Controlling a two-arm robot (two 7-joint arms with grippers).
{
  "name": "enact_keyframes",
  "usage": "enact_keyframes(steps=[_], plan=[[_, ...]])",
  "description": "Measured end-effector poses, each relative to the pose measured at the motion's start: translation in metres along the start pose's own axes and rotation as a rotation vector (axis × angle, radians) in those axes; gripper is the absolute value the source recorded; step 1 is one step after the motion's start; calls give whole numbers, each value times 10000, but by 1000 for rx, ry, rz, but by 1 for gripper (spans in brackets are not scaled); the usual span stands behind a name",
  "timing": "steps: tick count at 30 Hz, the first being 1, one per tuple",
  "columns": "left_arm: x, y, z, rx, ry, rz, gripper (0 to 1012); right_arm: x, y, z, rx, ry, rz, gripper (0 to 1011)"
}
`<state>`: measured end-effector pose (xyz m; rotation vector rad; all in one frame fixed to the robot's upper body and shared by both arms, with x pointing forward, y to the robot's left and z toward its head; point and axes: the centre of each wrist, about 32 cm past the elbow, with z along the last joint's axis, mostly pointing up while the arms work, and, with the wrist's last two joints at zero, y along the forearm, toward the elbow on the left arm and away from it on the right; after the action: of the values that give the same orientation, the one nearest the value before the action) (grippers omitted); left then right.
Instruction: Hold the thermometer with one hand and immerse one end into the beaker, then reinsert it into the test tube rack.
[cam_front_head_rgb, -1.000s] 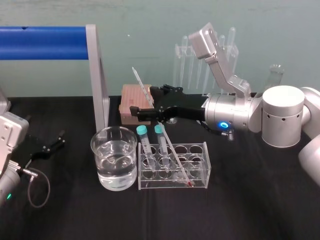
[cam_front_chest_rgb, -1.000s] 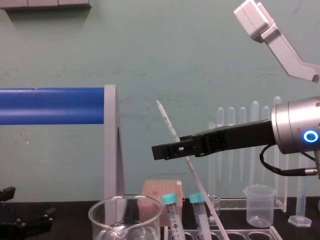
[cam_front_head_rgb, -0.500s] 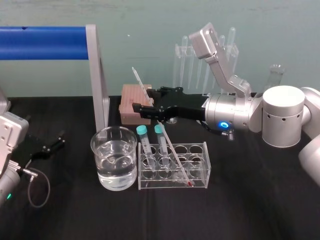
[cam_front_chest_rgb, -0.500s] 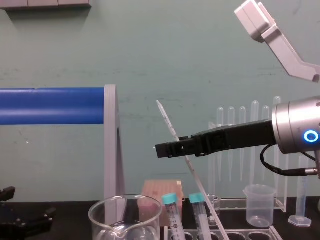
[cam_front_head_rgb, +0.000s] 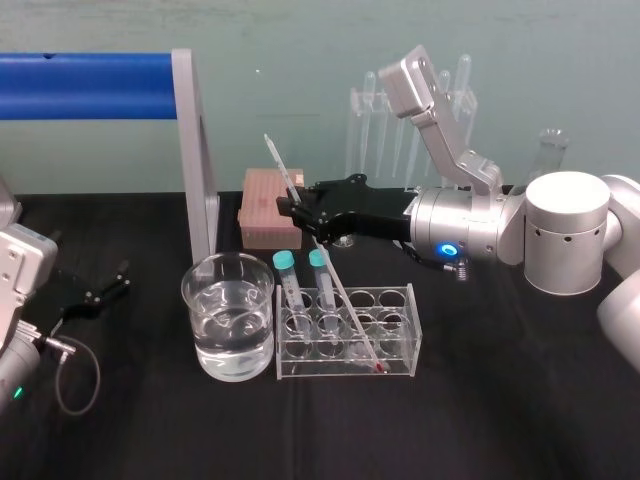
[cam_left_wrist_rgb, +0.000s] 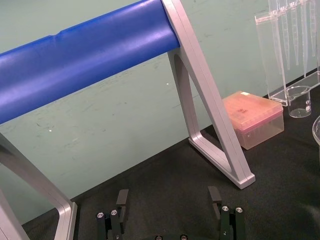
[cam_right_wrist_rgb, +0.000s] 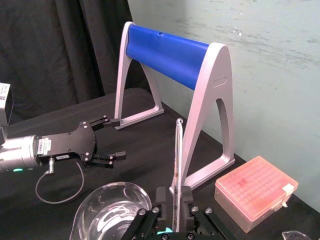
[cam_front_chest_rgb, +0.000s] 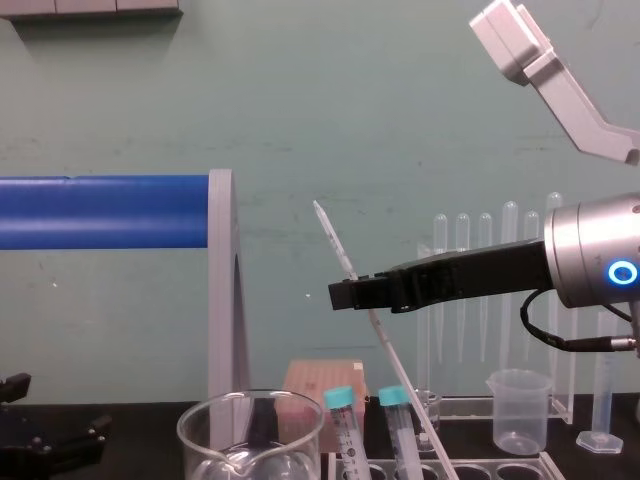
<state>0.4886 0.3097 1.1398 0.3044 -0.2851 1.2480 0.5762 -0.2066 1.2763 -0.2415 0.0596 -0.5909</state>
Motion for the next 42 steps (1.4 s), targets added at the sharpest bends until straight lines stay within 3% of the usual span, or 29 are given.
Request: enact_keyframes(steps=[5,17,20,23,24,30,32,37,42], plan=[[0,0,0,0,0,0,1008,0,0,0,0,0,0,87],[0,0,0,0,0,0,1008,-14,-24,-38,25,14,-1,56],[0,0,0,0,0,0,1008,-33,-60,-58,73,17,-3,56],[0,0,0,0,0,0,1008,-70,-135,-76,167,-3,-4,56],[0,0,0,0,0,0,1008,-70,-135,-76,167,-3,-4,56],[0,0,0,0,0,0,1008,-141,-328,-79,341,-59,-5,56],[0,0,0,0,0,0,1008,-154,-374,-60,374,-68,-4,56],[0,0,0,0,0,0,1008,-160,-486,113,498,-81,12,56],[0,0,0,0,0,0,1008,-143,-439,355,617,-89,51,56]])
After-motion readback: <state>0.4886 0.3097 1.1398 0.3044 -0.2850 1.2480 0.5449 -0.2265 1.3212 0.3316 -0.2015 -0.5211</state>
